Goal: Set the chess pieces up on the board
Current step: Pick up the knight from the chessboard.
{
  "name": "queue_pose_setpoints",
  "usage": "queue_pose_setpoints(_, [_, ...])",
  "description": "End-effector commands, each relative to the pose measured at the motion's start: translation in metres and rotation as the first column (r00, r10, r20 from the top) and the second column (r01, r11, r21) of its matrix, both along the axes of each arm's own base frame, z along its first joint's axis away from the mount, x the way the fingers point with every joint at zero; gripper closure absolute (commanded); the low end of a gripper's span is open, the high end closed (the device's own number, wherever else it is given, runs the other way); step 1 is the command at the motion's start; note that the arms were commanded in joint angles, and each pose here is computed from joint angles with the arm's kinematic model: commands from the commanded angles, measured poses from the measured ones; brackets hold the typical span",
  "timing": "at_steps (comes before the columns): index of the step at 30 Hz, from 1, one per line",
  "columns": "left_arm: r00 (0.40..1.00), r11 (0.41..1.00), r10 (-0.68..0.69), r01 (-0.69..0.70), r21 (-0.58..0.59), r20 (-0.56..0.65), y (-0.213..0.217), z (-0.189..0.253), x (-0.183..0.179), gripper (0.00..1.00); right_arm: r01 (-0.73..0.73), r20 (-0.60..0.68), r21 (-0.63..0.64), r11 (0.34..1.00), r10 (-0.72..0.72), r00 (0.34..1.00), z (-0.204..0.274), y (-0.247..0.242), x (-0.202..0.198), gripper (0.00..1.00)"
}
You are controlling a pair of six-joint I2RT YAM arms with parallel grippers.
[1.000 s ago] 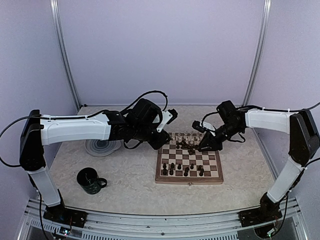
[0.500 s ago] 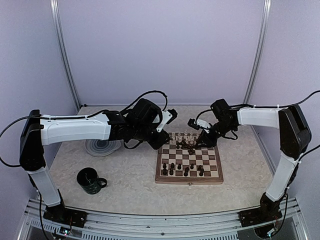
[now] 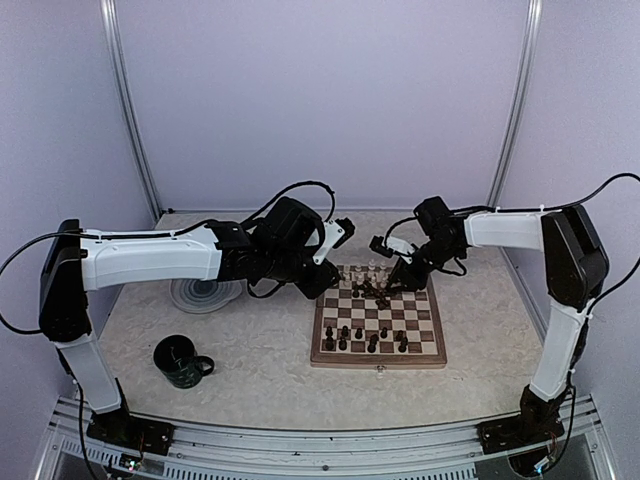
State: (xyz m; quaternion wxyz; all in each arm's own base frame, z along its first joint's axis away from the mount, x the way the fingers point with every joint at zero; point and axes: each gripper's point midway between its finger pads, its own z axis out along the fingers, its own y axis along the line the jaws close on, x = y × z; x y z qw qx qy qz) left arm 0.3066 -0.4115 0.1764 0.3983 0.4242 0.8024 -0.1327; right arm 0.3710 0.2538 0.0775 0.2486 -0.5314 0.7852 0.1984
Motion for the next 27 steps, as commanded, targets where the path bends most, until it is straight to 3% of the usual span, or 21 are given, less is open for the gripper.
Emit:
queue_pose_setpoints(1, [1.0,1.0,-0.007,0.007,0.001,0.022,-0.004,0.008,0.002,0.59,-0.025,-0.014,-0.007,1.0,0.025,1.0,-0.008,0.006,0.001,0.69])
queue_pose_setpoints(15, [1.0,1.0,-0.01,0.01,0.009,0.015,-0.004,0.004,0.003,0.59,-0.065,-0.105,-0.021,0.998,0.062,0.993,-0.028,0.001,-0.022,0.68])
queue_pose_setpoints(27, [1.0,1.0,-0.015,0.015,0.015,0.007,-0.005,0.001,0.001,0.59,-0.055,-0.095,-0.041,0.998,0.05,0.994,-0.035,-0.004,-0.027,0.69])
